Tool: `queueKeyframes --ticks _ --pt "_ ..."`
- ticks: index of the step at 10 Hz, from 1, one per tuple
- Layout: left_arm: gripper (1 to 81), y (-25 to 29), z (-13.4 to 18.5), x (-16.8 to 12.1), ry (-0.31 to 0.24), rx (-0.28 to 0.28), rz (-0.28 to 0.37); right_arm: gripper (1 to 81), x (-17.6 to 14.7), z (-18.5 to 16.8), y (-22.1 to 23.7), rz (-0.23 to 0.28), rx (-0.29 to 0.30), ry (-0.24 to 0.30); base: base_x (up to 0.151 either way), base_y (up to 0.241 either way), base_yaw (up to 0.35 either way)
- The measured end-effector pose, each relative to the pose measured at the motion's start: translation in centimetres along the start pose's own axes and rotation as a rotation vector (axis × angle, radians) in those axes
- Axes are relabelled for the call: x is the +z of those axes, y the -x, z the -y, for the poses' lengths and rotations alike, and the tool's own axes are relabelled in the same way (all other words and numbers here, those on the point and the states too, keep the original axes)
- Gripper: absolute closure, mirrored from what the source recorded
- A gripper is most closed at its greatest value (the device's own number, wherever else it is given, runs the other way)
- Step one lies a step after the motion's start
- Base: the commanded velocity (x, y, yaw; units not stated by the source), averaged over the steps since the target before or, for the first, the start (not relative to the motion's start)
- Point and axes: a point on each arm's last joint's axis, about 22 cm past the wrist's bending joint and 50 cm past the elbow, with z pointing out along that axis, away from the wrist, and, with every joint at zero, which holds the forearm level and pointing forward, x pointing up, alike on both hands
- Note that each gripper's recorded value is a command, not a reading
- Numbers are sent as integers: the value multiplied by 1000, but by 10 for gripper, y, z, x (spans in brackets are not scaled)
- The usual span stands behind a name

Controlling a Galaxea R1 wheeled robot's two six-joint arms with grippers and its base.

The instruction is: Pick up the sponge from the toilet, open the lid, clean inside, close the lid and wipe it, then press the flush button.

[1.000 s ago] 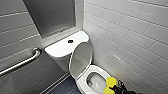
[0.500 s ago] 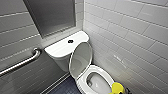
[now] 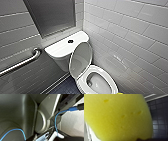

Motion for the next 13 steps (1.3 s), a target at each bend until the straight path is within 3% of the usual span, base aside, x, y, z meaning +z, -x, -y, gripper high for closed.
queueKeyframes --ticks 1,2,4,6,11,13 --pt "10 0 -1 1 2 1 0 811 -17 -31 27 61 22 54 0 0 0" --pt "10 0 -4 4 7 2 0 811 -27 -34 44 101 28 57 0 0 0" --pt "10 0 -8 6 13 19 -1 811 -33 -1 53 142 -30 -11 0 0 0" --pt "10 0 -8 6 13 19 -1 811 -52 3 54 180 -83 -12 0 0 0" --pt "10 -4 -9 8 15 24 -5 811 -52 84 28 250 -234 -111 0 0 0" --pt "10 -4 -11 9 18 23 -5 811 -41 133 14 273 -301 -167 0 0 0"
